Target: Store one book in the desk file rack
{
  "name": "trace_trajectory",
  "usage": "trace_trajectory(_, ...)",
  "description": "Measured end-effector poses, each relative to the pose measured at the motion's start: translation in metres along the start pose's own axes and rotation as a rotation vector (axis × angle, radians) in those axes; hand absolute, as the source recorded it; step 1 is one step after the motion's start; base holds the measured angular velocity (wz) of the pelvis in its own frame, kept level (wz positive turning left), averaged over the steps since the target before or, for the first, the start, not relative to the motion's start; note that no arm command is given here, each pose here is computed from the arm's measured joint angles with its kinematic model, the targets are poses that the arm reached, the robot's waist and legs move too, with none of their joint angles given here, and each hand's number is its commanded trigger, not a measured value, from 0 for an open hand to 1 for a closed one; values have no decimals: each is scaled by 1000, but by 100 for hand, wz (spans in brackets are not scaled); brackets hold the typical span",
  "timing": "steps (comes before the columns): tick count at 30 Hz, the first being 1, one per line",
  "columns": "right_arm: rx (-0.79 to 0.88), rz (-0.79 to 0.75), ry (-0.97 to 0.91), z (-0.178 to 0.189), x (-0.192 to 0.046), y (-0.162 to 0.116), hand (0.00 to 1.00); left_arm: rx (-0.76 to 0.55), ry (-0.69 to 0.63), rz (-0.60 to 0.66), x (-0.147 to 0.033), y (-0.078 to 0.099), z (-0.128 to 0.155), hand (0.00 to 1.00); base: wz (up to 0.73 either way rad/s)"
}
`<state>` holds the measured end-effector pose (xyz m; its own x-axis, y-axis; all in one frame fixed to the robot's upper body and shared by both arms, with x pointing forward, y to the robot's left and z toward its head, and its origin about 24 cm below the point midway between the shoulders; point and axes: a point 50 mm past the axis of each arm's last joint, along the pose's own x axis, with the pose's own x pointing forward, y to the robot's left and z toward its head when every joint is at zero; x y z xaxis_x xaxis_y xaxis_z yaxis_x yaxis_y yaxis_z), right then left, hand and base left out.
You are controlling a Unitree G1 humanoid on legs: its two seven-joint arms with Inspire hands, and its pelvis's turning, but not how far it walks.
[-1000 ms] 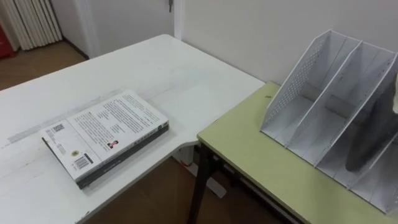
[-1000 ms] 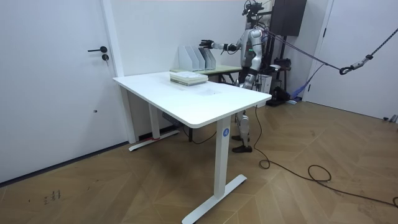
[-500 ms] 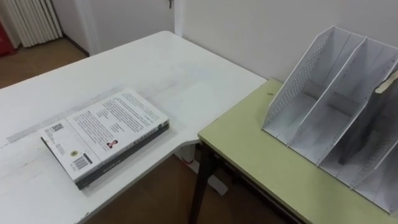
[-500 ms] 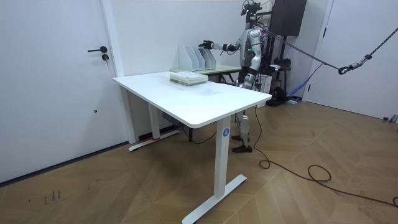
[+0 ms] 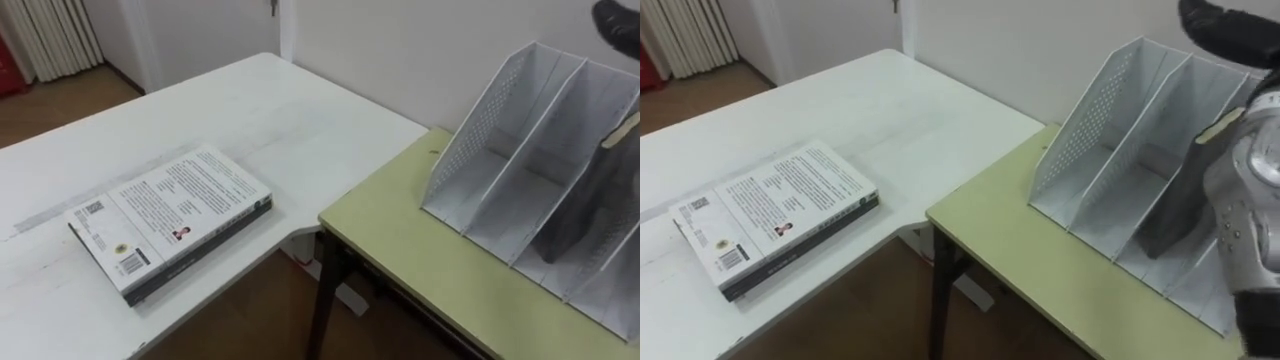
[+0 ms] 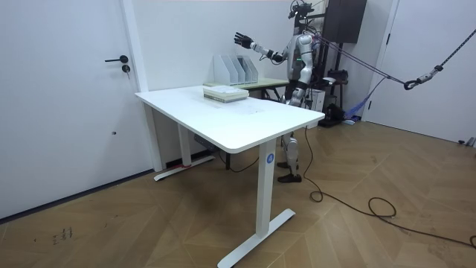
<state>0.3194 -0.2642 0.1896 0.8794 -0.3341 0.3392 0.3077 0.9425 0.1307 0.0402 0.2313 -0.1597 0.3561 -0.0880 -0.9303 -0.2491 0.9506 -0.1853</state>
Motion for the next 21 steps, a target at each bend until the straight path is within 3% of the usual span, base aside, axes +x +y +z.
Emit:
trace_trajectory(10, -33, 792, 310, -64, -85, 48, 0, 54, -18, -43, 2, -3, 13, 0, -4)
trace_trajectory(14, -64, 999, 443, -90, -114, 51, 0, 91, -5, -65, 2, -1, 17, 0, 1)
trace_trajectory(17, -104, 1124, 633, -121, -148, 44, 0, 109, -14, -74, 4, -4, 24, 0, 0)
trace_trajectory(21, -45, 1259, 854, -149, -187, 43, 0, 145, -3, -85, 6, -6, 31, 0, 3)
